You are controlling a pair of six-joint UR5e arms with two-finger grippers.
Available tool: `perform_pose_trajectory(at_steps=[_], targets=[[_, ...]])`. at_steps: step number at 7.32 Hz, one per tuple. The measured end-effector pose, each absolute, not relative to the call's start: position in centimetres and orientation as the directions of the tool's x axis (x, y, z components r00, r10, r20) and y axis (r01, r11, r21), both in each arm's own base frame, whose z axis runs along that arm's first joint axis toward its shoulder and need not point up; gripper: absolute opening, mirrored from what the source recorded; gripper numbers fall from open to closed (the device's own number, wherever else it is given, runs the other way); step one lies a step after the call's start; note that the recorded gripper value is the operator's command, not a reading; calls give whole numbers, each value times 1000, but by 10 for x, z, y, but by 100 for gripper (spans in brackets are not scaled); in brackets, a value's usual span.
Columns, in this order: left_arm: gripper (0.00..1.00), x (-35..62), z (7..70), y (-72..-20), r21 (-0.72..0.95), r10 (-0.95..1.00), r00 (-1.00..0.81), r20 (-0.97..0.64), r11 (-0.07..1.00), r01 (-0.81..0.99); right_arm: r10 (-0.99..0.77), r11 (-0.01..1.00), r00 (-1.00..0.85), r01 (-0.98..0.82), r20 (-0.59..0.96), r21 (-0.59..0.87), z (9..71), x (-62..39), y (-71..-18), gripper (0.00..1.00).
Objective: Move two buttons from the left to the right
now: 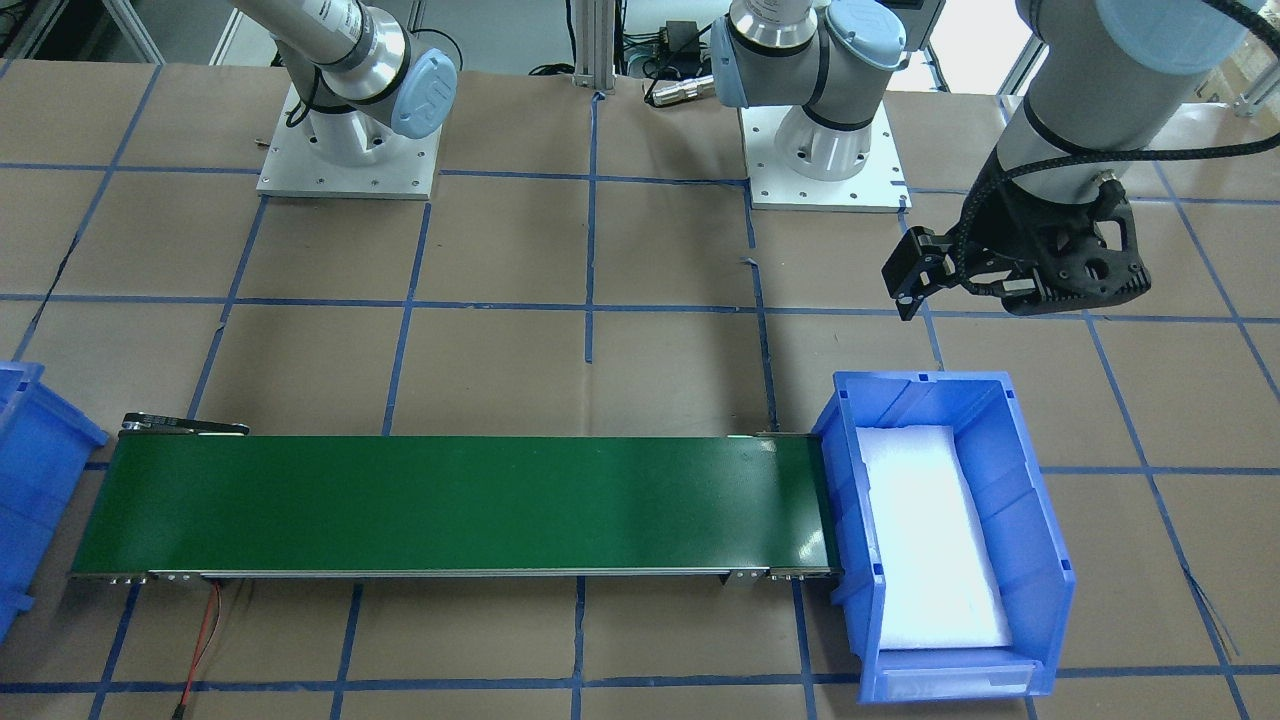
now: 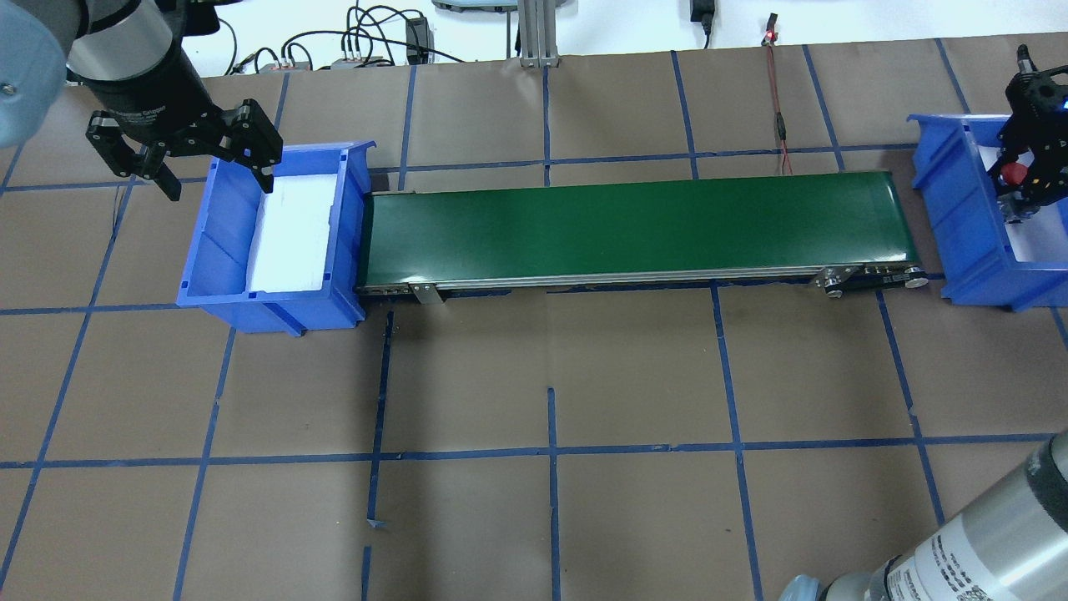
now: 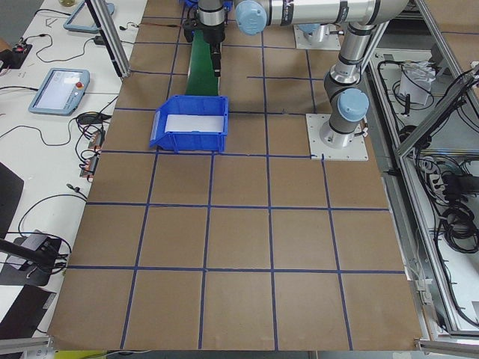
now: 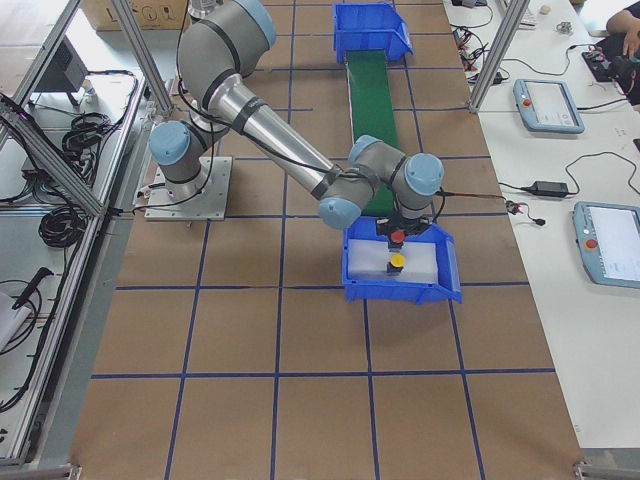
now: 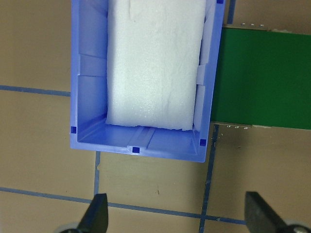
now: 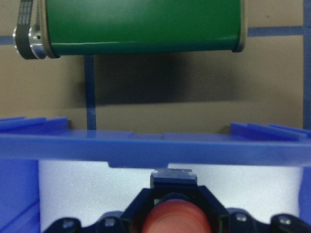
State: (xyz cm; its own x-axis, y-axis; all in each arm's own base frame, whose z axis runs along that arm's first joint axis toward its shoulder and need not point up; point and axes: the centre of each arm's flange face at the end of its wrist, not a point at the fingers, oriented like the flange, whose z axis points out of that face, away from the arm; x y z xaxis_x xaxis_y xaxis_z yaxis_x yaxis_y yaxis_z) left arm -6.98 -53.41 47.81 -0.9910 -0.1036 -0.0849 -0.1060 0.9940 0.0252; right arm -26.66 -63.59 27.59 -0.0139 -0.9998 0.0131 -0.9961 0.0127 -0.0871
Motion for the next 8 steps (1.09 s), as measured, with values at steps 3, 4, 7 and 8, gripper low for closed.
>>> perform_pose_trajectory(at_steps=[3,4,7,8], targets=[[100,-70,479,-534,24,-104,-991,-85,994,-106,-1000,16,-16,-996,2,-92,270,-268,-635,23],[100,-70,479,-534,24,-104,-991,-85,994,-106,-1000,22,-22,-995,-2,-95,268,-270,-634,31],[100,-70,479,-533,23,-104,-991,-85,994,-106,-999,33,-32,-994,-13,-104,262,-276,-633,82],[100,-70,479,-533,24,-104,-991,-85,994,-106,-999,32,-31,-994,-13,-105,262,-276,-633,82]])
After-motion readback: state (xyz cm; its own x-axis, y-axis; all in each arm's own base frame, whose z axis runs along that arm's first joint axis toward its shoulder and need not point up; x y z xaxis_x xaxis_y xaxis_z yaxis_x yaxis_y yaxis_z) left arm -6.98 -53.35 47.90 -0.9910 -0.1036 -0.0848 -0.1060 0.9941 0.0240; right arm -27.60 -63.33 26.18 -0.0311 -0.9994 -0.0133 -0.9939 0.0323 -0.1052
